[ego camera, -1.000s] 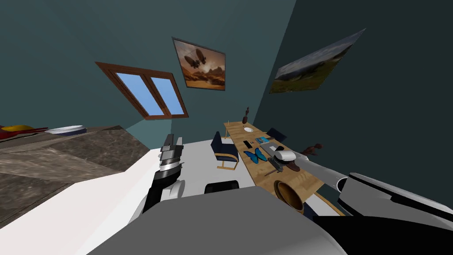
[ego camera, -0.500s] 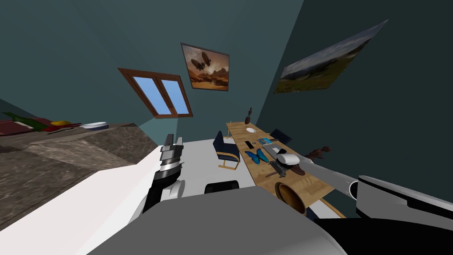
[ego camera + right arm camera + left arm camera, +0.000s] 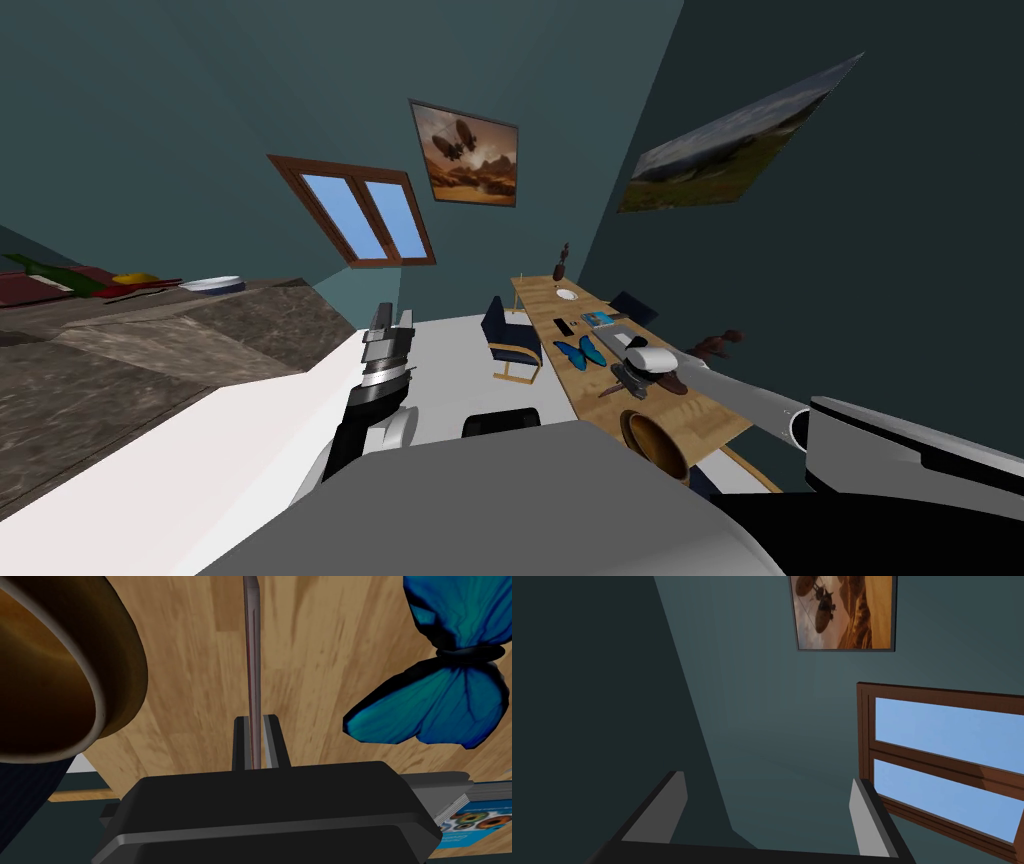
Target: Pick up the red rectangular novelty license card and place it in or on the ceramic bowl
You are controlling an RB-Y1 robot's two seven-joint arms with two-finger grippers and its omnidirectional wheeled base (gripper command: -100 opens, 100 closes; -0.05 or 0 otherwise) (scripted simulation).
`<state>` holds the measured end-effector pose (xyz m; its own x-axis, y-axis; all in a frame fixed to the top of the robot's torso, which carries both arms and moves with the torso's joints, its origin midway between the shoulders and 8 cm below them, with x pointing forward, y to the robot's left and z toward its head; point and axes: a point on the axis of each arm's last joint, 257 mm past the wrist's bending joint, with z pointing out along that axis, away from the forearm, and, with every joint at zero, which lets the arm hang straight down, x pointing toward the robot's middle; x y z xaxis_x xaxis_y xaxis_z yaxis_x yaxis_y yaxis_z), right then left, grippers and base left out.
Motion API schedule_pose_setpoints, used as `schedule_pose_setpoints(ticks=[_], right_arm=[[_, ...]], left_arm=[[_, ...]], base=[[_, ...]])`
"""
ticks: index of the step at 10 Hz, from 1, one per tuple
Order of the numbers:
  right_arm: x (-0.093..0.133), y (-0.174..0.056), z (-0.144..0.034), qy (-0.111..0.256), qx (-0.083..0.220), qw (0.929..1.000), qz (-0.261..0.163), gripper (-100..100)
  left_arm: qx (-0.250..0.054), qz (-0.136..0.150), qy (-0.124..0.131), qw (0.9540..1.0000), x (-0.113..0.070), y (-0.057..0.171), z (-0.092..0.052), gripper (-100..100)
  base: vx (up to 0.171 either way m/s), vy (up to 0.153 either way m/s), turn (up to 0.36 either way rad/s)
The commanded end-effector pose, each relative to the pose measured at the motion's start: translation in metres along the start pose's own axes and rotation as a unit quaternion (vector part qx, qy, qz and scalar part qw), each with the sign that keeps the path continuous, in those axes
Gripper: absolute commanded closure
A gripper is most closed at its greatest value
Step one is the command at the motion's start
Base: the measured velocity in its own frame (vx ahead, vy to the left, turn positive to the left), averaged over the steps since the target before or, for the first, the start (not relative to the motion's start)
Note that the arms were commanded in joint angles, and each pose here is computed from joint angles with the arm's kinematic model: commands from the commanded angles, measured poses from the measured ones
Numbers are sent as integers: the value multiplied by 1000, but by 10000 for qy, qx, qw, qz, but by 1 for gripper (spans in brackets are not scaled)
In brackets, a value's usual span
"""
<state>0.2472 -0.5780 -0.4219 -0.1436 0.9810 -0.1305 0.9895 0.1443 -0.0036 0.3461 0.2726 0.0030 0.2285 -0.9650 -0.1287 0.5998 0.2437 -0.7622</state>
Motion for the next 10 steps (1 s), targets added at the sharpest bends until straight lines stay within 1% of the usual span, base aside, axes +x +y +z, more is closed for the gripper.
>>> schedule_pose_setpoints(ticks=[1,2,3,4,5,7,8,9,10], right_arm=[[0,0,0,0,0,10000,0,0],[-3,26,-4,-55,-143,9997,-171,100],[-8,31,-8,-136,-196,9993,-283,100],[-7,51,-11,-137,-272,9990,-327,100],[-12,58,-13,-217,-346,9982,-434,100],[-15,59,-14,-275,-349,9970,-629,100],[-15,79,-20,-290,-434,9963,-680,100],[-19,83,-21,-370,-468,9948,-830,100],[-20,83,-21,-389,-459,9940,-919,100]], left_arm=[[0,0,0,10000,0,0,0,0],[0,0,0,10000,0,0,0,0],[-2,1,0,10000,0,0,0,0],[-1,0,0,10000,0,0,0,0],[-2,1,0,10000,0,0,0,0],[0,0,0,10000,0,0,0,0],[0,0,0,10000,0,0,0,0],[-1,1,0,10000,0,0,0,0],[0,0,0,10000,0,0,0,0]], base=[[0,0,0],[59,30,-373],[84,37,-267],[125,36,-355],[103,55,-204],[24,20,7],[49,32,-354],[58,51,-275],[34,22,-18]])
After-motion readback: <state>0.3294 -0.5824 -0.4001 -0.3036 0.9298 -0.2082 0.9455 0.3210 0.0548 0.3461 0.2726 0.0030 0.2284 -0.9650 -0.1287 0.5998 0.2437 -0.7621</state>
